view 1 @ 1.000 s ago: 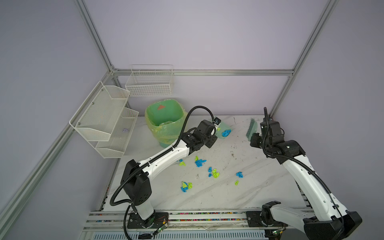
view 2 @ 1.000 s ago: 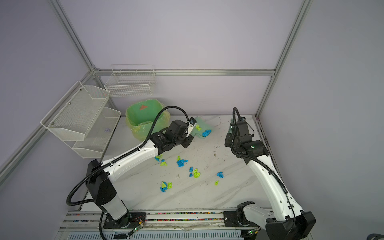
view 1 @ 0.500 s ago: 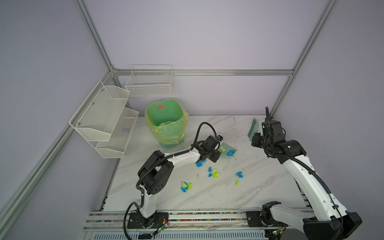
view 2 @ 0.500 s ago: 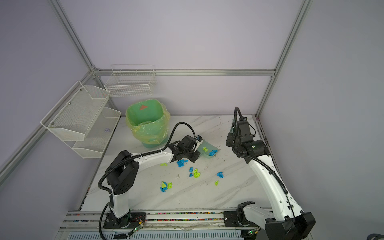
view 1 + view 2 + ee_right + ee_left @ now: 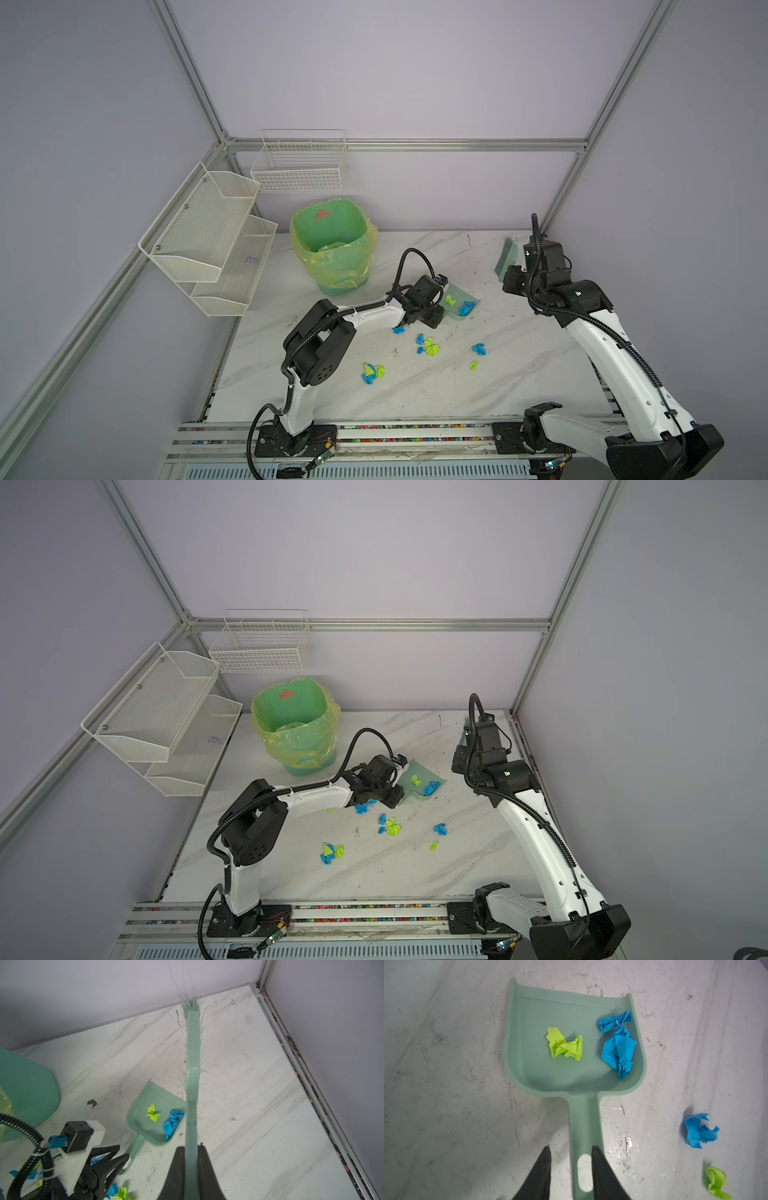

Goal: Sweep away the paper scraps from the table
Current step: 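Bring the dustpan back down to the table near the scraps with the left gripper, then lower the dustpan flat onto the table with the left gripper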

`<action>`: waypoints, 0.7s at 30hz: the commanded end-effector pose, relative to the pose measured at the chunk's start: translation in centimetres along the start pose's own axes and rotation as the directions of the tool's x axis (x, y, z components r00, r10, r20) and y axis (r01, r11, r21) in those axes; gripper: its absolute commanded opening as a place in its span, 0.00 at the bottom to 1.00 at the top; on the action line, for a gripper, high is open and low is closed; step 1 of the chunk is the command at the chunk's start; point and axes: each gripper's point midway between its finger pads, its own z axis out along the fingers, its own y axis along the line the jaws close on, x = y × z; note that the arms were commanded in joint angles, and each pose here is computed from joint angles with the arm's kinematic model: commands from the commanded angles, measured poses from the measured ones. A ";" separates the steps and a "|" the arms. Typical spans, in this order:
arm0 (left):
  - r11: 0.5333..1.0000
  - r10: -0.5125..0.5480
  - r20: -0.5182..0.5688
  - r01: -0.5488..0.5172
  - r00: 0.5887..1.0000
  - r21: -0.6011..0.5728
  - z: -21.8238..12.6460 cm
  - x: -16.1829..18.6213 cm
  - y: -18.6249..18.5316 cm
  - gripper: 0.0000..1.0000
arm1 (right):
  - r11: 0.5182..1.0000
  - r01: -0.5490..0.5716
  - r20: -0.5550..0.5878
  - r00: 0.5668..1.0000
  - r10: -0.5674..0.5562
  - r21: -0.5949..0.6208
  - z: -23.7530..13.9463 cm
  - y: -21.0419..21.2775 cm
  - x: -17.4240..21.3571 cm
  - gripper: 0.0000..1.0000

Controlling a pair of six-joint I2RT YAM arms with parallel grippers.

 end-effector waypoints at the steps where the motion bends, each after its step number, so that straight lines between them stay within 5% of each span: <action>1: 1.000 -0.026 -0.003 0.026 1.000 0.007 -0.7 -0.5 -0.3 0.42 | 1.000 0.012 0.007 1.000 -0.012 -0.004 -0.5 -0.1 -0.1 0.00; 9: 0.999 -0.026 -0.056 0.024 0.998 -0.034 -1.5 -0.6 0.0 0.48 | 1.000 0.020 0.008 1.000 -0.020 -0.012 -0.4 0.0 -0.2 0.00; 21: 1.000 0.008 -0.087 -0.011 0.996 -0.028 -0.6 -0.5 -0.8 0.34 | 1.000 0.023 0.010 1.000 -0.023 -0.019 -0.4 0.2 -0.3 0.00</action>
